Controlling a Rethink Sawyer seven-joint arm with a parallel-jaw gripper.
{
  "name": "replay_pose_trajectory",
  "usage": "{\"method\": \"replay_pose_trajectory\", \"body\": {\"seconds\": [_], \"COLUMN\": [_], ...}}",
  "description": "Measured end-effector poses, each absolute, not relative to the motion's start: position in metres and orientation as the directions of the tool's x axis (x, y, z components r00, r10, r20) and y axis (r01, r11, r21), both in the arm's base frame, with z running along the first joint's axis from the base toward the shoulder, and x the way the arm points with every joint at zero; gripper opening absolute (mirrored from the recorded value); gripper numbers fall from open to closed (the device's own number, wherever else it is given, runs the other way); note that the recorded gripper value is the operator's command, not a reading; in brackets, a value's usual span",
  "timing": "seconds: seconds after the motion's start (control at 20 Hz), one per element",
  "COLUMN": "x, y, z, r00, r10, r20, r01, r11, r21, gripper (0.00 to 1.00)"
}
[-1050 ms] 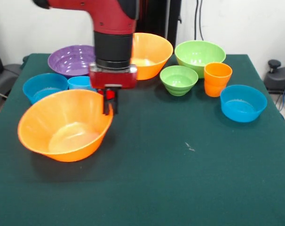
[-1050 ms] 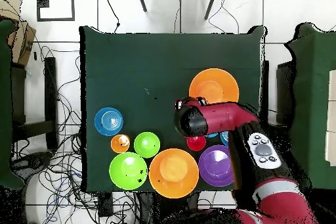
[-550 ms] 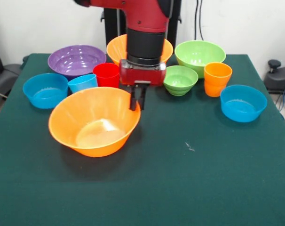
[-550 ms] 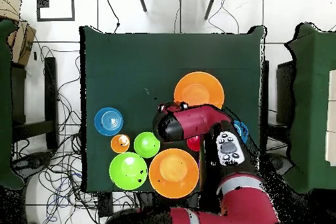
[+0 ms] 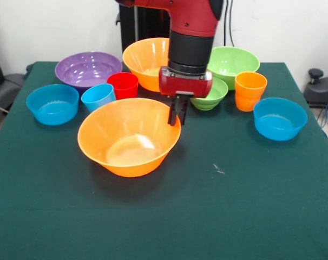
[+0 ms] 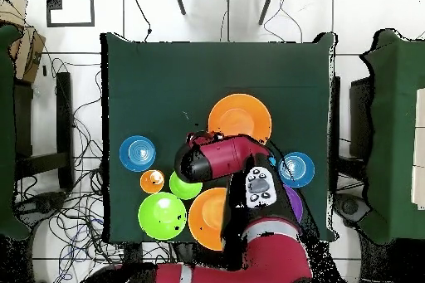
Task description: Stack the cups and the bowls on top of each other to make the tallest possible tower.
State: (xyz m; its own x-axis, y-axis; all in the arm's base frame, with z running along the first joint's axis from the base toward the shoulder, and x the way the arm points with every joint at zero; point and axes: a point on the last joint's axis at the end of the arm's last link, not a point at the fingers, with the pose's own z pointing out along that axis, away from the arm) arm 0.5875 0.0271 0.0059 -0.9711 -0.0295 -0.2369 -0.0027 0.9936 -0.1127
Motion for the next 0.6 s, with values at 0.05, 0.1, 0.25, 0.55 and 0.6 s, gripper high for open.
{"method": "replay_pose_trajectory", "body": {"seconds": [0.05,0.1,0.25,0.55,0.6], "x": [0.5864,0.585,0.5821,0.5897,0.5903], "y": [0.0291,0.0312,0.0363,0.0382,0.0381], "z": [0.0048,0.0034,0.0001,-0.0033,-0.0035], "r00": [-0.972,-0.973,-0.975,-0.974,-0.974], "r10": [-0.026,-0.02,-0.01,0.016,0.018], "r20": [-0.235,-0.231,-0.221,-0.226,-0.226], "r01": [0.001,0.006,0.017,0.042,0.044], "r11": [0.994,0.993,0.993,0.993,0.993], "r21": [-0.113,-0.114,-0.116,-0.112,-0.111], "gripper": [0.0,0.0,0.0,0.0,0.0]}}
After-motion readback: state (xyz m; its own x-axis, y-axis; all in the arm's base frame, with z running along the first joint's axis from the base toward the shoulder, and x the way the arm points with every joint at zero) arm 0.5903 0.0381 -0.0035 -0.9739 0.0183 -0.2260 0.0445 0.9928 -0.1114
